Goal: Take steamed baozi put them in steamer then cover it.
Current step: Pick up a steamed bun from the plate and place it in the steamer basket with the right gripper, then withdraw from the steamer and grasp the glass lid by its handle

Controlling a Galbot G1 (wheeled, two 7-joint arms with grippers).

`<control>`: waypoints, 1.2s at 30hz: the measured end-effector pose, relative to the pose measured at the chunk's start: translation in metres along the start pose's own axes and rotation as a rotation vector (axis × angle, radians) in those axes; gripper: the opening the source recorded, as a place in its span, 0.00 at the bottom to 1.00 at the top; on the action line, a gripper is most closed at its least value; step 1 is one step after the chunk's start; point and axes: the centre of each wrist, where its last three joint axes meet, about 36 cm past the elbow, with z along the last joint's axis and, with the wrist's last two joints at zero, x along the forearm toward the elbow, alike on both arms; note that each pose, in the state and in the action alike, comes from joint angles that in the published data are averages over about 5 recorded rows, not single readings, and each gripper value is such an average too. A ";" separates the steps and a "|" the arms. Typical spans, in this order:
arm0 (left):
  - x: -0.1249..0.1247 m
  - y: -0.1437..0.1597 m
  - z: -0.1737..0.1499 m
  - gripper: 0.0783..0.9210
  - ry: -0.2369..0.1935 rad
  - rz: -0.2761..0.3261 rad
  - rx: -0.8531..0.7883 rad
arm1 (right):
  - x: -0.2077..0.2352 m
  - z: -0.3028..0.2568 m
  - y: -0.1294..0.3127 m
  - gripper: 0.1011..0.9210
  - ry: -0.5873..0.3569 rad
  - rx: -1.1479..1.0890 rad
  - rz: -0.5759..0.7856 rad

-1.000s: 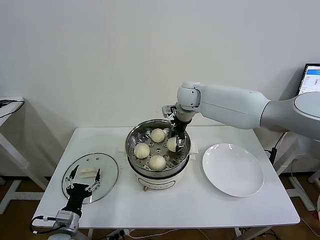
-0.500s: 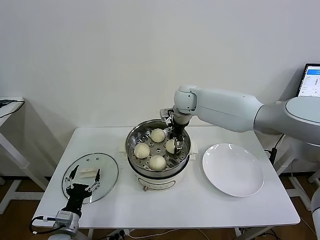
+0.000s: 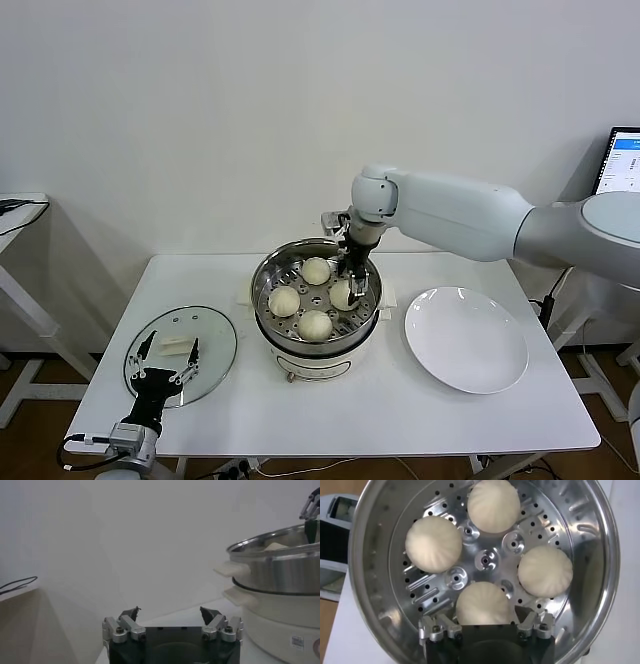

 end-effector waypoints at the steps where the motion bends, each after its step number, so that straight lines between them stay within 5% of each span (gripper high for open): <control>1: 0.000 0.000 0.000 0.88 0.000 0.001 0.000 | 0.006 0.002 0.000 0.88 -0.006 -0.004 0.001; 11: 0.003 -0.005 -0.003 0.88 -0.005 0.005 -0.011 | 0.075 0.044 0.009 0.88 -0.106 -0.076 0.041; 18: 0.003 -0.010 -0.008 0.88 -0.014 0.002 -0.014 | 0.096 0.099 0.035 0.88 -0.279 -0.148 0.128; 36: -0.004 -0.010 -0.021 0.88 -0.052 -0.021 -0.021 | 0.043 0.232 0.160 0.88 -0.920 -0.462 0.817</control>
